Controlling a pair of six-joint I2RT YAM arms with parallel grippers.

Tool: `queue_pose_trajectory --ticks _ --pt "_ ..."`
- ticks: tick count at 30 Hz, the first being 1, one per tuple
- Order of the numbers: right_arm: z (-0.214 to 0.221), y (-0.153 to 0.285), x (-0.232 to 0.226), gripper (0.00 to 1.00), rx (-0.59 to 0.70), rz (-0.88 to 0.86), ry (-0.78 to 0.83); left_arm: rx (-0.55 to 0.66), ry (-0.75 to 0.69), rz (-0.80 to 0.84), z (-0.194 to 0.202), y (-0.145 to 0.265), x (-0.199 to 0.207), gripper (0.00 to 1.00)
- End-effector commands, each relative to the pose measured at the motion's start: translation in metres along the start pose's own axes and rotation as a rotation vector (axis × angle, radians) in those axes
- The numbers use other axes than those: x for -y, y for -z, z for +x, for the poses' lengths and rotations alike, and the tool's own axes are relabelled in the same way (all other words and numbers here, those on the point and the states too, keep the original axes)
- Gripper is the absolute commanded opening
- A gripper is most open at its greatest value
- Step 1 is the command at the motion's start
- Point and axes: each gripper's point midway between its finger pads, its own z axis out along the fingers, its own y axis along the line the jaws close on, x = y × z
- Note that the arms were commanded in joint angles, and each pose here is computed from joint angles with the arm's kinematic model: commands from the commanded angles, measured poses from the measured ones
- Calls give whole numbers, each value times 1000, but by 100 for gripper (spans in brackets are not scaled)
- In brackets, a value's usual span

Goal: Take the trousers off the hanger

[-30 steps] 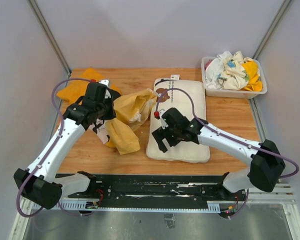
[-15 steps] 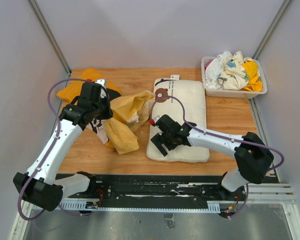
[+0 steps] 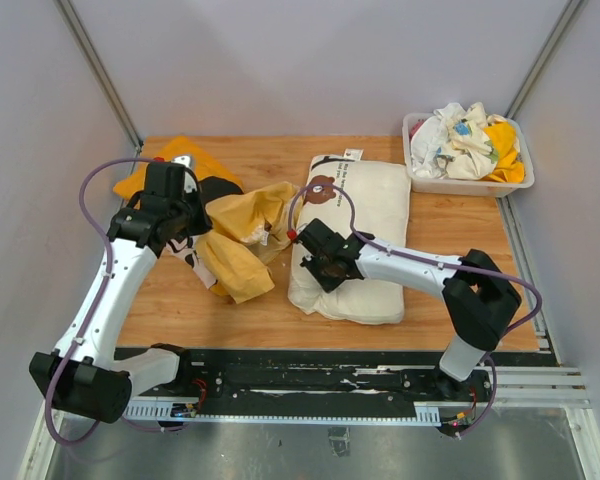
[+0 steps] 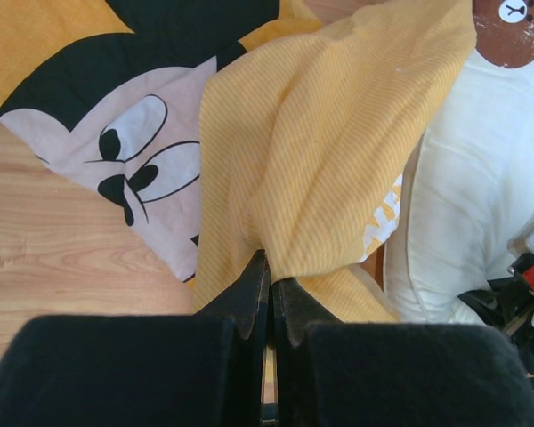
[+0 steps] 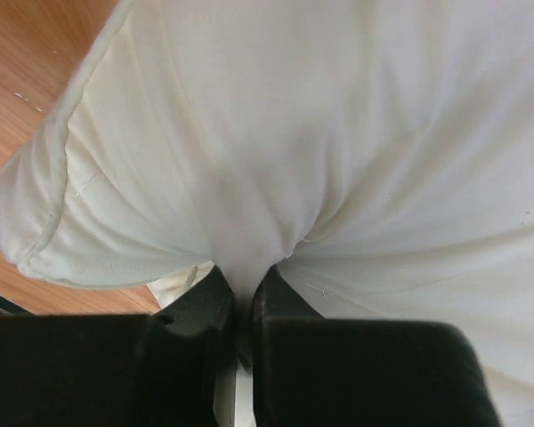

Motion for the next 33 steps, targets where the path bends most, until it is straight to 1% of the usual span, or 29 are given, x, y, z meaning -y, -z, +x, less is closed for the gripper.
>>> queue_pose_trajectory --ticks 1,6,13,16,19,22,28,33 --pt "18 4 -40 1 -88 -163 -14 34 19 -17 -10 9 -8 3" --pt "17 37 -73 1 -77 -284 -31 54 45 -46 -16 9 -15 3" --pt "38 77 -98 1 -77 -358 -29 73 71 -56 -20 10 -19 2" --pt "36 102 -110 1 -37 -420 -28 79 76 -64 -20 11 -21 3" --pt "22 121 -120 1 31 -470 -45 80 79 -69 -19 12 -23 3" --pt "2 119 -117 1 71 -436 -61 82 86 -67 -16 13 -23 2" --pt "-27 98 -110 1 44 -400 -142 91 86 -64 -14 20 -24 3" --pt "-48 80 -75 1 61 -324 -248 101 75 -34 -12 29 -20 3"
